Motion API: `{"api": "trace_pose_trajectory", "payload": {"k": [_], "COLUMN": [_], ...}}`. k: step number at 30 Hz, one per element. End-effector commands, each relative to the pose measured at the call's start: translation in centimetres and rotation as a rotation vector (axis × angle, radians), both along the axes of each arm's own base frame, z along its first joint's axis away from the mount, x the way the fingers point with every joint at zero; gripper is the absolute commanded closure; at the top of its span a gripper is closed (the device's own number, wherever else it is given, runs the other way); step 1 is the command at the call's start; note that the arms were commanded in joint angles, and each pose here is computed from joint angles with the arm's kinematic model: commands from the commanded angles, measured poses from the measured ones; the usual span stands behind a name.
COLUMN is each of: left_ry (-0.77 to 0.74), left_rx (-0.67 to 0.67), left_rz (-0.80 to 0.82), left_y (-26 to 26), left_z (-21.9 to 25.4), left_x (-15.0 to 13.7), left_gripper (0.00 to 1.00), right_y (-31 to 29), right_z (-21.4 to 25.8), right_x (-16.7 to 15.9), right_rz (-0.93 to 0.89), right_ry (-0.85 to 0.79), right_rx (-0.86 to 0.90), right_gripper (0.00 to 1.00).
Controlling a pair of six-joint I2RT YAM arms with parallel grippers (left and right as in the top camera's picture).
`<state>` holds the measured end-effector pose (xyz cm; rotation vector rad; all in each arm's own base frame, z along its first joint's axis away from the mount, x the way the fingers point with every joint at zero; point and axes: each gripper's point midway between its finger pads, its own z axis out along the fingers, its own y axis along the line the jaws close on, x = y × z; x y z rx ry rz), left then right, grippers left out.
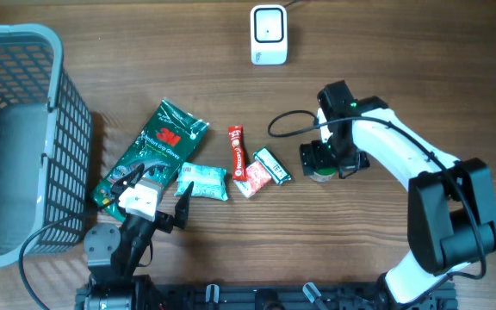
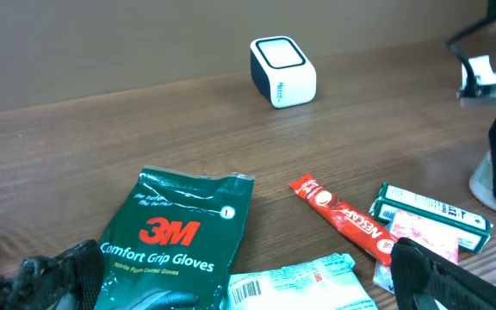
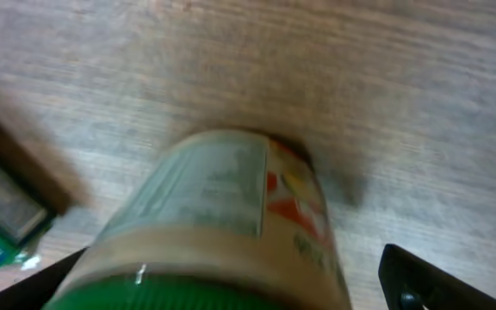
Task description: Scan the item barcode
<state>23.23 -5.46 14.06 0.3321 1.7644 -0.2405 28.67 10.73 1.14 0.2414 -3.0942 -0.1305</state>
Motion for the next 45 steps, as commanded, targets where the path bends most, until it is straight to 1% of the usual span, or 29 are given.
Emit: {"api": "trace_pose_trajectory", "payload": {"k": [1, 7, 12, 14, 16, 18, 20, 27, 28, 31, 32, 35, 38, 41, 45], "left_ry": [0.006, 0.006, 0.006, 0.006, 0.006, 0.006, 0.006, 0.007, 0.006, 0.007, 0.006, 0.007, 0.007, 0.007, 0.007], "left_rx": [-0.011, -0.011, -0.011, -0.011, -0.011, -0.011, -0.011, -0.011, -0.011, -0.011, -0.011, -0.011, -0.011, -0.011, -0.011], "left_rz": [-0.008, -0.008, -0.008, -0.008, -0.008, -0.008, -0.008, -0.008, -0.008, -0.008, -0.008, -0.008, -0.008, -0.008, -0.008], "left_y": [-0.2, -0.2, -0.2, -0.2, -0.2, -0.2, -0.2, -0.2, -0.2, -0.2, -0.2, -0.2, -0.2, -0.2, -0.2], "left_z": [-0.3, -0.3, -0.3, -0.3, -0.3, -0.3, -0.3, -0.3, -0.3, -0.3, -0.3, -0.3, -0.3, -0.3, -0.3], "left_x": [0.0, 0.0, 0.0, 0.0, 0.0, 0.0, 0.0, 0.0, 0.0, 0.0, 0.0, 0.0, 0.0, 0.0, 0.0], "left_gripper": [0.00, 0.00, 0.00, 0.00, 0.00, 0.00, 0.00, 0.00, 0.00, 0.00, 0.00, 0.00, 0.00, 0.00, 0.00], "right_y": [0.0, 0.1, 1.3, 2.3, 2.4, 1.4, 0.7, 0.6, 0.6, 0.5, 0.5, 0.5, 1.8, 2.3, 2.6], "right_z": [-1.0, -0.2, 3.3, 3.7, 3.2, 2.3, 1.2, -1.0, -1.2, -1.9, -2.0, -2.1, -2.0, -1.7, -0.4], "right_x": [-0.6, -0.3, 0.8, 1.1, 1.1, 1.1, 0.4, 0.1, 0.1, -0.7, -0.9, -1.0, -1.6, -1.5, -1.2], "right_rz": [0.014, 0.013, 0.018, 0.039, 0.050, 0.039, 0.043, 0.076, 0.077, 0.099, 0.098, 0.097, 0.083, -0.009, -0.265], "right_ry": [-0.002, 0.003, 0.003, -0.015, -0.029, -0.033, 0.004, 0.050, 0.054, 0.084, 0.090, 0.094, 0.126, 0.136, 0.166], "right_rx": [0.016, 0.015, 0.014, 0.021, -0.005, -0.074, -0.111, -0.126, -0.127, -0.126, -0.122, -0.118, -0.045, -0.031, -0.052], "right_gripper": [0.00, 0.00, 0.00, 0.00, 0.00, 0.00, 0.00, 0.01, 0.02, 0.19, 0.22, 0.25, 0.32, 0.36, 0.36]}}
